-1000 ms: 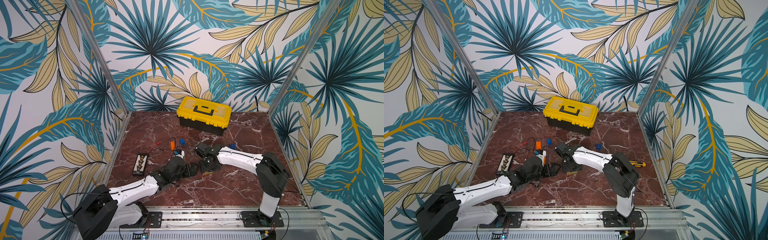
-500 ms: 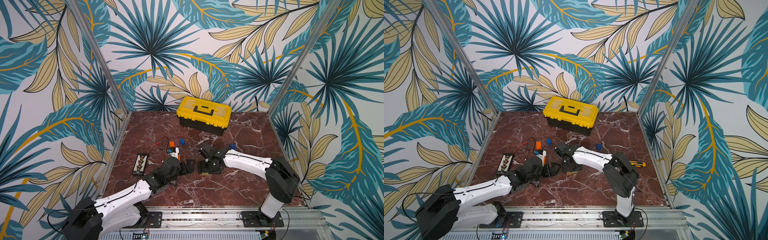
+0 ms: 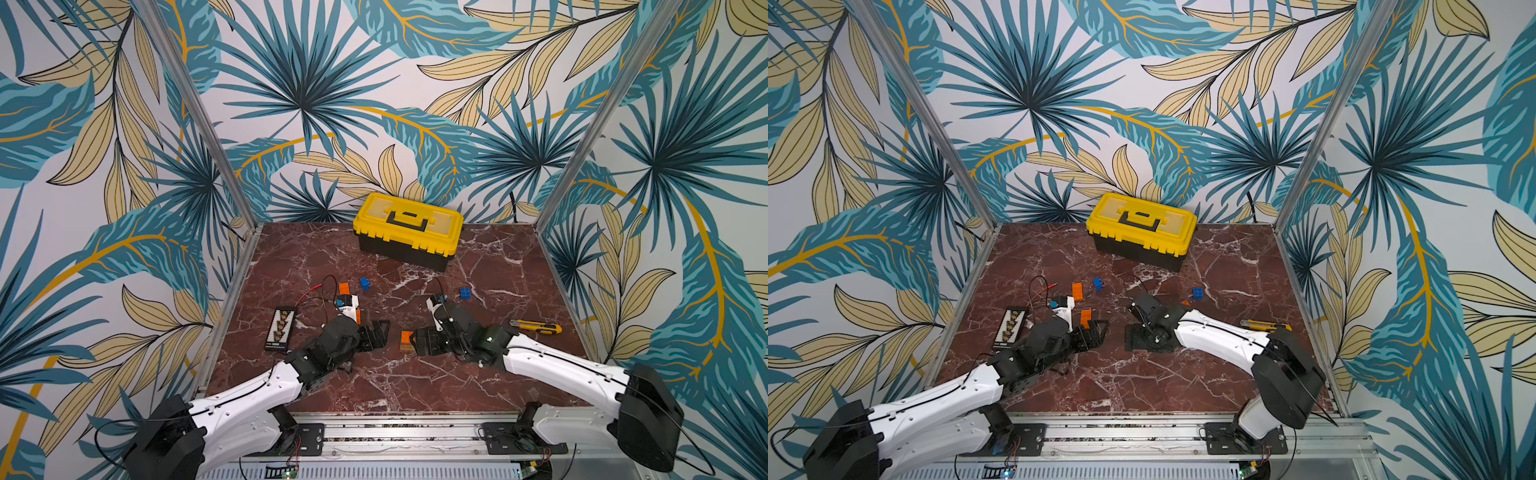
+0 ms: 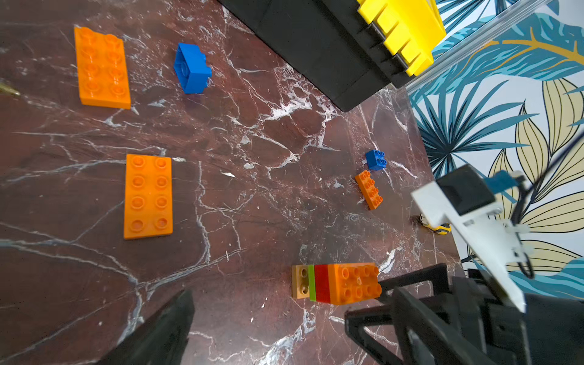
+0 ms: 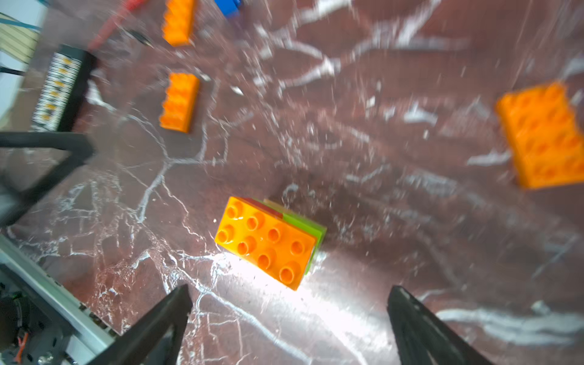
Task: Assemble the number 5 with lego
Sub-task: Assemble the lego brick with the lego brick, then pick up the lego brick from the center of the board.
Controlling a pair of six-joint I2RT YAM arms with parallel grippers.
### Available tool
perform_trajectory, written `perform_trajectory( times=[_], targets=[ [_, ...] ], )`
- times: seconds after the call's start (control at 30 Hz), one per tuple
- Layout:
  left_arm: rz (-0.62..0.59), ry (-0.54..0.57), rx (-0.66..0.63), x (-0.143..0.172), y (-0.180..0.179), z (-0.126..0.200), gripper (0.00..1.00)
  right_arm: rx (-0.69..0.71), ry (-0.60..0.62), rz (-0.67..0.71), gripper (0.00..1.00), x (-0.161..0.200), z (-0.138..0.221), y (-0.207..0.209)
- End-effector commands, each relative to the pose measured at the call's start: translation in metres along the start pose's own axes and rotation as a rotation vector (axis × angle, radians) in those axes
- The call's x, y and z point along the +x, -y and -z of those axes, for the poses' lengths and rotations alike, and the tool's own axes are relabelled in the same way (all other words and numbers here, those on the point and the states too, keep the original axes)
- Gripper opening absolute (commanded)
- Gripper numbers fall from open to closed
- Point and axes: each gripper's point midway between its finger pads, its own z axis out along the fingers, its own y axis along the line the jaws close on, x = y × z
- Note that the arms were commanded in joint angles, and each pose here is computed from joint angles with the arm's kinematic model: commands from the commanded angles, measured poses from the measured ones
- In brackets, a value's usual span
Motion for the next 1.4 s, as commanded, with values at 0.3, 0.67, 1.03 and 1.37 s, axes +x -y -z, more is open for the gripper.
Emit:
perform_trajectory(
  times=[0.3, 0.67, 1.03, 1.37],
  targets=[
    [-0.011, 0.028, 0.021, -0.010, 0.011, 0.006, 1.00, 0.040, -0.092, -0.002, 0.66, 0.024, -0.020, 0.008],
    [-0.013, 0.028, 0.025, -0.011, 0.013, 0.005, 1.00, 0.060, -0.093, 0.008, 0.66, 0.024, -0.021, 0.012],
    [-0.012, 0.029, 0.022, -0.011, 0.012, 0.006, 1.00, 0.033, -0.086, -0.008, 0.66, 0.021, -0.017, 0.007],
    [-0.012, 0.034, 0.015, -0.011, 0.010, 0.007, 1.00, 0.030, -0.051, -0.014, 0.75, 0.011, -0.004, 0.005]
  ],
)
